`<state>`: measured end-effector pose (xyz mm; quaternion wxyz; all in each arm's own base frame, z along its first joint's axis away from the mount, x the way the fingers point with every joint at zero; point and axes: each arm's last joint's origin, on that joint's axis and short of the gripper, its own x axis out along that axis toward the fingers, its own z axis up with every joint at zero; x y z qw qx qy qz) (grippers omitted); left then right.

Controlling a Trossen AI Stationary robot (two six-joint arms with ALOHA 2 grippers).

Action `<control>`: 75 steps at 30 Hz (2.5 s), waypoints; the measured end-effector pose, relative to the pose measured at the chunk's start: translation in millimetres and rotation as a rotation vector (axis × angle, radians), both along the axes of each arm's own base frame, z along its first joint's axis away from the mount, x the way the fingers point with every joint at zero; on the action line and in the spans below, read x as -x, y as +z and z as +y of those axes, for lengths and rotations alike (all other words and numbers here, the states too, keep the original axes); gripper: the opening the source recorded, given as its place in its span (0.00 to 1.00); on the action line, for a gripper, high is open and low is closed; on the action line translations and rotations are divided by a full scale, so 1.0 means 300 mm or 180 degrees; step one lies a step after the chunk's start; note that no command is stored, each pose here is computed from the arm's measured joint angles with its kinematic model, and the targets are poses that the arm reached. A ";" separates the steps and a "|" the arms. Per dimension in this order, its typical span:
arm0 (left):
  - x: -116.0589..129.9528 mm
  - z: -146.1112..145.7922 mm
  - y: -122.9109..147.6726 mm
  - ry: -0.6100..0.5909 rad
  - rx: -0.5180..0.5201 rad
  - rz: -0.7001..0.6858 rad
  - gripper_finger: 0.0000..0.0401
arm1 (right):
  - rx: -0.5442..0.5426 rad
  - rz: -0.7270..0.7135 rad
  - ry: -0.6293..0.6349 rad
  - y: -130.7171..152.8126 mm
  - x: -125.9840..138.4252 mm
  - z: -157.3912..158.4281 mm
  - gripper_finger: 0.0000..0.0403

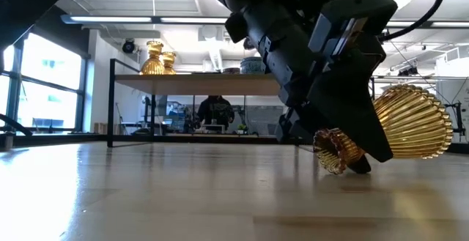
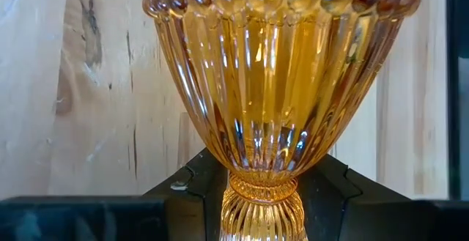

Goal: Pick & Place candle stick holders
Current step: Put the yellow glass candle holder on the shelf

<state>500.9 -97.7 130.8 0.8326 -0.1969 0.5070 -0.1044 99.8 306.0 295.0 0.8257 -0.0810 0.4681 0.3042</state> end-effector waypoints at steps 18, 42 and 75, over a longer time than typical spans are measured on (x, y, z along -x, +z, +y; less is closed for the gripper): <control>0.027 -0.011 0.102 0.0880 -0.0547 -0.0103 0.30 | -0.0020 0.0007 0.0008 0.001 0.000 0.002 0.01; 0.240 -0.100 0.529 0.1821 -0.1093 -0.0658 0.30 | -0.0033 0.0009 0.0011 0.001 0.000 0.003 0.01; 0.592 -0.002 0.785 0.4024 0.0343 0.0585 0.30 | -0.0040 0.0008 0.0011 0.002 -0.001 0.003 0.02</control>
